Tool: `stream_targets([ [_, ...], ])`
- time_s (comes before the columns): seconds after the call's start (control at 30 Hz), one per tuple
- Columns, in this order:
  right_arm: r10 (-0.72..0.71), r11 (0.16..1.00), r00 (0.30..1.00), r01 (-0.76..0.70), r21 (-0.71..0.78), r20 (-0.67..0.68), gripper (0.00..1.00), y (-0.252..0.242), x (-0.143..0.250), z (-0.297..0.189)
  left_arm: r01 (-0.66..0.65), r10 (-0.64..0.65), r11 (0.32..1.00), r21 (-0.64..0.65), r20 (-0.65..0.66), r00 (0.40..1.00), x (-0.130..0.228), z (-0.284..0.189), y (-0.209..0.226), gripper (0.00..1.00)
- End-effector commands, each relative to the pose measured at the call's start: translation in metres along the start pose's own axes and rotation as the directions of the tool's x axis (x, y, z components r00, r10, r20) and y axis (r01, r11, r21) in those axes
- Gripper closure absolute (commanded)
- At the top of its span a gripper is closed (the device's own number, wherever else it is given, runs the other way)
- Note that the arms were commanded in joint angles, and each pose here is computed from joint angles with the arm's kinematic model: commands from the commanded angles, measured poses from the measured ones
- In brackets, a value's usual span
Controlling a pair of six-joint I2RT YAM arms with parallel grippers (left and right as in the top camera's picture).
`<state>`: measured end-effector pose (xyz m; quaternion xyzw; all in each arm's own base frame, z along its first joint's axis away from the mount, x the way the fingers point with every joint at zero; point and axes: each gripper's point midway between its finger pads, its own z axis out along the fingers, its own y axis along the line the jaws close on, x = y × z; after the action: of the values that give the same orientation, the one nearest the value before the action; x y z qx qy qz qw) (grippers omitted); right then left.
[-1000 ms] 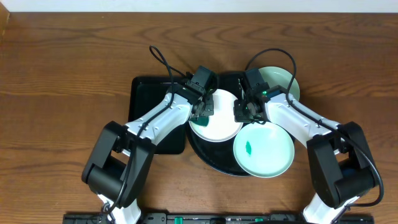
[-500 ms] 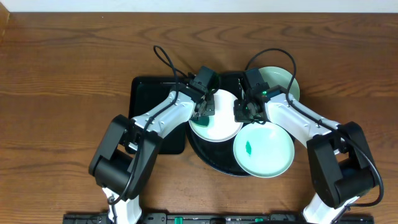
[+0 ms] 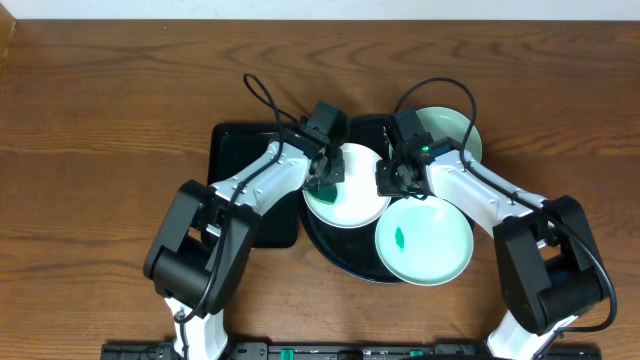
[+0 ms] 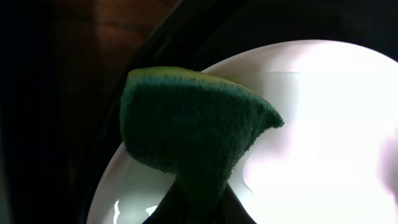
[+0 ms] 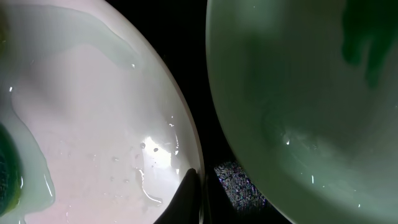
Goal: Clean dirty plates on tray and stack at the side
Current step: 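Lower the sponge onto the white plate and wipe its surface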
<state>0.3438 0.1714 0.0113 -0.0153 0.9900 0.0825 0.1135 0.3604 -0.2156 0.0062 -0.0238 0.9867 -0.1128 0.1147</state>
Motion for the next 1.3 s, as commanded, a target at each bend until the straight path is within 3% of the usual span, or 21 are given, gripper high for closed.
stream_targets([
  [0.0, -0.006, 1.000, 1.000, 0.005, -0.030, -0.014, 0.99, 0.007, 0.006, 0.001, 0.025, 0.001, 0.994, 0.102, -0.248, 0.969, 0.062, 0.035, -0.013, 0.92],
  [0.53, -0.030, 0.997, 0.999, 0.028, -0.075, -0.023, 0.99, 0.015, 0.007, 0.000, 0.098, 0.005, 0.953, 0.287, -0.337, 0.942, 0.071, 0.022, -0.050, 0.92],
  [0.9, -0.030, 0.997, 0.999, 0.028, -0.075, -0.023, 0.99, 0.015, 0.007, 0.000, 0.037, 0.039, 0.927, 0.374, -0.194, 0.980, 0.032, -0.022, -0.077, 0.92],
  [1.27, -0.030, 0.997, 0.999, 0.028, -0.075, -0.023, 0.99, 0.015, 0.007, 0.000, -0.022, 0.016, 0.963, 0.267, 0.024, 1.000, -0.003, -0.064, -0.062, 0.92],
])
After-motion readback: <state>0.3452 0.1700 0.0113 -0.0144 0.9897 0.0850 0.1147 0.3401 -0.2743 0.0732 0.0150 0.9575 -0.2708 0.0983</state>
